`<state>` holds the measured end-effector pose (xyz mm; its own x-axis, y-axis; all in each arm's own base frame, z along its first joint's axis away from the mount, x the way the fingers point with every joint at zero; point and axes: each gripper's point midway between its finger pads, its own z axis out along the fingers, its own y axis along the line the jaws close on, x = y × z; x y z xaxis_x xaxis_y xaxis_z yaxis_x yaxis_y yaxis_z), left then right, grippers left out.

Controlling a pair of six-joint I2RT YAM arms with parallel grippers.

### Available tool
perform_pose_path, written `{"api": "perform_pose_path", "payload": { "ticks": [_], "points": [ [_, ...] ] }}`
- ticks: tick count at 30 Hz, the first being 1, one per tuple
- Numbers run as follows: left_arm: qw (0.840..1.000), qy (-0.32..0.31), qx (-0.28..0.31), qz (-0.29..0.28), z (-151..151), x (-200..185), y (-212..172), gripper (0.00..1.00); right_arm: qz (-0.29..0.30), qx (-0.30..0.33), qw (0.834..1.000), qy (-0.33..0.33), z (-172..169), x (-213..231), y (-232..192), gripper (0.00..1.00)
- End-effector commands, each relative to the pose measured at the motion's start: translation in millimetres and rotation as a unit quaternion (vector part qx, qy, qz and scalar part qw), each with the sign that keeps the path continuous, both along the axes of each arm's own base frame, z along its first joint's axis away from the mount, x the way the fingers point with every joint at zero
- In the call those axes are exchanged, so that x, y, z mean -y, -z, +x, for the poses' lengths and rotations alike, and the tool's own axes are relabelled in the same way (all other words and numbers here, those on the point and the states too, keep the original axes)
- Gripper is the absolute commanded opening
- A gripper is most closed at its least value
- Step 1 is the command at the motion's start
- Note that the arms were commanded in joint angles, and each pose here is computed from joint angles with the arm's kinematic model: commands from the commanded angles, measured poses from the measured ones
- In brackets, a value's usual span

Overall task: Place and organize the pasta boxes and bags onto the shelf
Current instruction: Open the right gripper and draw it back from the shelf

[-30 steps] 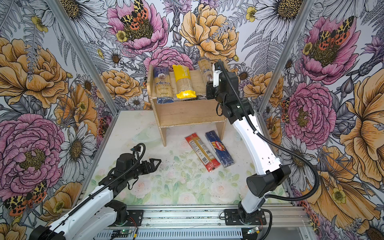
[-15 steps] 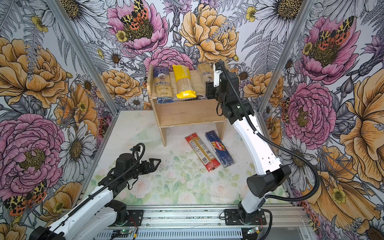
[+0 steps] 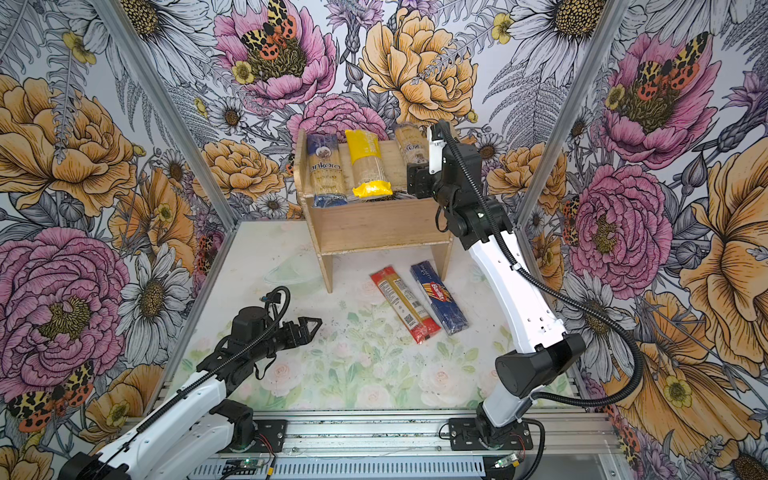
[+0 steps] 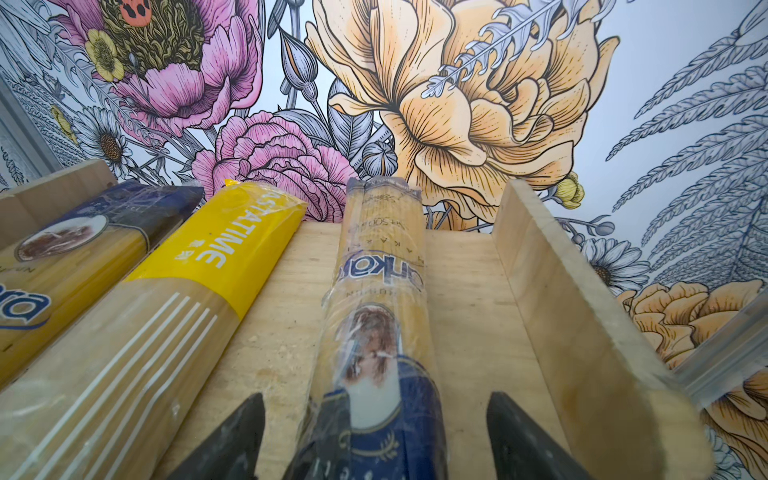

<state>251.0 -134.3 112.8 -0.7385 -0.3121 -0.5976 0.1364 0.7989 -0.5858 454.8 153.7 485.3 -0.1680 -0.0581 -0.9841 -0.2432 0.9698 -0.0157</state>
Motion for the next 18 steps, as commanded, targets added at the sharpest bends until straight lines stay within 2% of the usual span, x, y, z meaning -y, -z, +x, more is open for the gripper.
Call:
{"api": "perform_pose_path", "payload": {
  "ticks": [1, 11, 18],
  "points": [
    [1.000, 0.005, 0.001, -0.004, -1.6, 0.0, -0.1, 0.99, 0.003, 0.045, 0.999, -0.013, -24.7, 8.6, -38.9, 0.85],
    [1.000, 0.007, 0.004, -0.005, -2.7, 0.4, -3.4, 0.99, 0.032, 0.044, 0.997, -0.052, -68.7, 9.6, -42.9, 0.88],
    [1.000, 0.007, 0.004, -0.007, -3.2, 0.5, -4.5, 0.99, 0.060, 0.018, 0.995, -0.077, -109.5, 14.0, -19.2, 0.89]
  ]
}}
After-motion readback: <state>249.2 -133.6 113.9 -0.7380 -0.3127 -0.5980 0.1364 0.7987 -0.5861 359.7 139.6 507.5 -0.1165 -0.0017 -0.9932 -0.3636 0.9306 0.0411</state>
